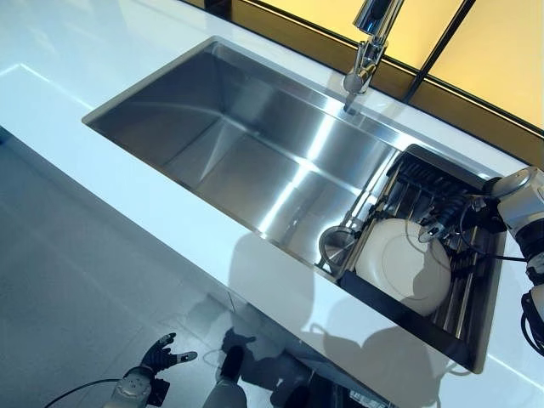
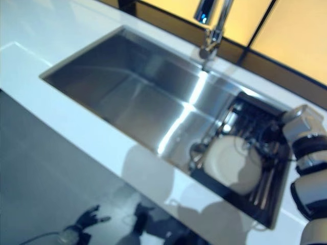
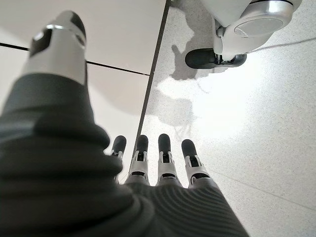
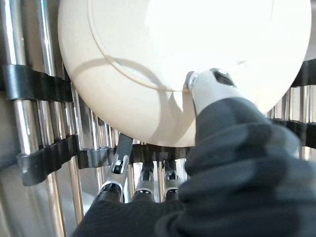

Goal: Take plates into dishwasher

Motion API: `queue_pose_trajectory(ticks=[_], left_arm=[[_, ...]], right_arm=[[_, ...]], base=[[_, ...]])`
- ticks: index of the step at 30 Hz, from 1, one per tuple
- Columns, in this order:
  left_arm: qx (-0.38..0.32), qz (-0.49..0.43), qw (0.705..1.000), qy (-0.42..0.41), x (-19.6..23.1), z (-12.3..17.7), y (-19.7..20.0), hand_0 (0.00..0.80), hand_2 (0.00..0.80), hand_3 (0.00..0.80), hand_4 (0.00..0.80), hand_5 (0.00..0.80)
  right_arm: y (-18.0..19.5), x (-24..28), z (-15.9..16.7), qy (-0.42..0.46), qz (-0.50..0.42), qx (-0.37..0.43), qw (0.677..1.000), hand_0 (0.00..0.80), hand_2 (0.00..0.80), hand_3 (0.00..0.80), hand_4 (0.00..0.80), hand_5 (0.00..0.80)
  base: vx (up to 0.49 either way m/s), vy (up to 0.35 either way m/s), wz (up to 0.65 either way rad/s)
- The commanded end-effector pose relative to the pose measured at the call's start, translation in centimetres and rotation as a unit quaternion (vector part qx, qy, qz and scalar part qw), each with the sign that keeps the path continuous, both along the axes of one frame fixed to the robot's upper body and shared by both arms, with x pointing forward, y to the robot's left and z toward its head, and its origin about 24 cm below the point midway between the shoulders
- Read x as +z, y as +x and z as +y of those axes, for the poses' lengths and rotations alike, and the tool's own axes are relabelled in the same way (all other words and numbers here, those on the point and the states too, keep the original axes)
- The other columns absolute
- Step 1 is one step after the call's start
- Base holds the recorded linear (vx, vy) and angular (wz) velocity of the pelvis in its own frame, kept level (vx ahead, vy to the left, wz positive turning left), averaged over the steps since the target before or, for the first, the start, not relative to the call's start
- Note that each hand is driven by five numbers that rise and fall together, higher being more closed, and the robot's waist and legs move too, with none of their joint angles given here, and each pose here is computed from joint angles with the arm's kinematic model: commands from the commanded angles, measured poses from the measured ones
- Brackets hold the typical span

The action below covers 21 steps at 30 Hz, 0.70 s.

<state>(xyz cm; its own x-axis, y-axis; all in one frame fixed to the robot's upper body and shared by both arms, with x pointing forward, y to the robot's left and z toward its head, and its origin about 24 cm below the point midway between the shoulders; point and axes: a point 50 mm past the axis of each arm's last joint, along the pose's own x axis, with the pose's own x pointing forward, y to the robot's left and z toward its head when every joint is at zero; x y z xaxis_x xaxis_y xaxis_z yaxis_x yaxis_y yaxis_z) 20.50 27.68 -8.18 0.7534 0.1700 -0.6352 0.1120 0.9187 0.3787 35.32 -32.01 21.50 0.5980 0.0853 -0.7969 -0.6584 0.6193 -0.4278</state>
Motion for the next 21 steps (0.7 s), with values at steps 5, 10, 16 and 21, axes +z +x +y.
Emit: queue_pose_trajectory(ticks=[5, 10, 16, 21], left_arm=[[-0.004, -0.012, 1.000, 0.004, 0.3, -0.4, 0.7, 0.000, 0.000, 0.000, 0.000, 0.000], [-0.003, -0.011, 1.000, 0.005, 0.3, -0.3, 0.6, 0.000, 0.000, 0.000, 0.000, 0.000], [-0.001, -0.008, 1.000, 0.006, 0.1, -0.2, 0.4, 0.000, 0.000, 0.000, 0.000, 0.000], [0.004, -0.003, 1.000, 0.008, -0.1, 0.0, -0.1, 0.000, 0.000, 0.000, 0.000, 0.000]], right_arm=[[-1.0, -9.3, 8.5, 0.175, 0.239, 0.196, 0.935, 0.458, 0.458, 0.458, 0.458, 0.458], [-0.9, -9.1, 8.8, 0.190, 0.220, 0.199, 0.936, 0.555, 0.555, 0.555, 0.555, 0.555], [-0.4, -8.5, 8.7, 0.205, 0.165, 0.191, 0.946, 0.800, 0.800, 0.800, 0.800, 0.800], [-0.1, -8.0, 8.3, 0.216, 0.120, 0.179, 0.952, 0.800, 0.800, 0.800, 0.800, 0.800]], base=[[0.000, 0.000, 0.00], [0.000, 0.000, 0.00], [0.000, 0.000, 0.00], [0.000, 0.000, 0.00]])
